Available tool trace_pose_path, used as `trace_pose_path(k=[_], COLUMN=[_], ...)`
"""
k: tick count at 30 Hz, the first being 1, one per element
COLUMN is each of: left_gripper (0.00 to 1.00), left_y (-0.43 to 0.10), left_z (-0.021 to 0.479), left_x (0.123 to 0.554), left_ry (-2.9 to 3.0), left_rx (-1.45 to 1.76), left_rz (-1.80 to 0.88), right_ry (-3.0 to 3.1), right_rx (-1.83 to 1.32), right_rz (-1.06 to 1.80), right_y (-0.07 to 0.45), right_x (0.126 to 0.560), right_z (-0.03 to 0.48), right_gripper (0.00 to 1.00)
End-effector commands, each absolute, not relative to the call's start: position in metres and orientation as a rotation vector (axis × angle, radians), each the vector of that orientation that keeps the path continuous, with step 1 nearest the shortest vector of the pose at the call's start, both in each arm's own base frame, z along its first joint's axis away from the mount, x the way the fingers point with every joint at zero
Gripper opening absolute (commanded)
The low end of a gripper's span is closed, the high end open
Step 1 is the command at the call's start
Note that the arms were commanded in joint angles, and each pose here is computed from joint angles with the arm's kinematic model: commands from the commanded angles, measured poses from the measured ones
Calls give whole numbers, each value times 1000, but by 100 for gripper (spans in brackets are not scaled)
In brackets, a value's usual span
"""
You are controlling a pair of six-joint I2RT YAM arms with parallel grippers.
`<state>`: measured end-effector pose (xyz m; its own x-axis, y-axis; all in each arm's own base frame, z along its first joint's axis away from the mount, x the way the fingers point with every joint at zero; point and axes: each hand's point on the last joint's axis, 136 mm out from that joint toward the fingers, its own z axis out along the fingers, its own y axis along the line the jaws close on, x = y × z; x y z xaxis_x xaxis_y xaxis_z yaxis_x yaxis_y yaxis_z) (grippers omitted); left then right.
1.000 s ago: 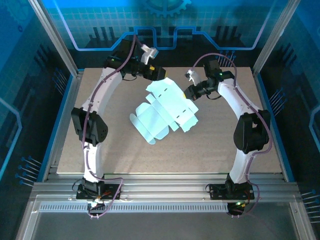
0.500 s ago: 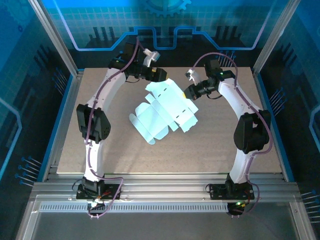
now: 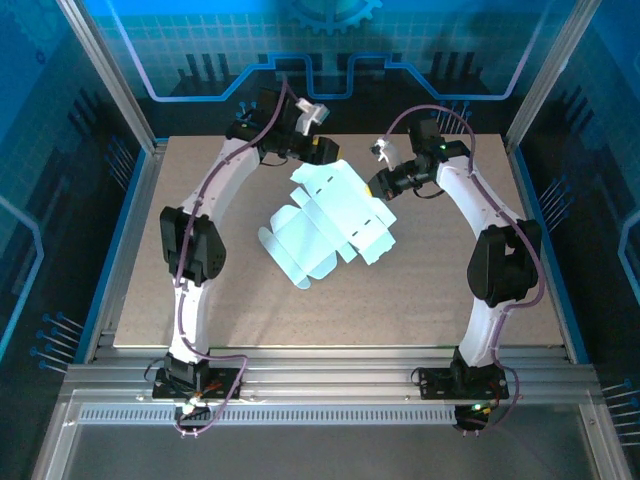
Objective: Fold the paper box
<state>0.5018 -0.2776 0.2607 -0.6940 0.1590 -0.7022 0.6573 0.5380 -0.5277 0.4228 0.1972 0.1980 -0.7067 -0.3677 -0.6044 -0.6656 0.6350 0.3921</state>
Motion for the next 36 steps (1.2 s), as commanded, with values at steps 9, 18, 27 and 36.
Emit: trace_pose_path(k=[9,18,27,36], left_gripper=[33,17,4,2], left_y=[-284,-289,-293,-302], left_z=[243,237,244,233], left_x=[492,481,484,483], left_ry=[2172,2104,2093,2067], left_rx=[766,900,870,853], left_rz=[-1095,-978,-970,-656], right_ry=[2363,2366,2391,2436], right_rx=[-797,-784,-762,-406], right_rz=[883,865,807,483], right_y=[196,194,191,173], right_x=[422,423,427,456], right_z=[210,211,207,199], right_gripper=[0,0,0,0])
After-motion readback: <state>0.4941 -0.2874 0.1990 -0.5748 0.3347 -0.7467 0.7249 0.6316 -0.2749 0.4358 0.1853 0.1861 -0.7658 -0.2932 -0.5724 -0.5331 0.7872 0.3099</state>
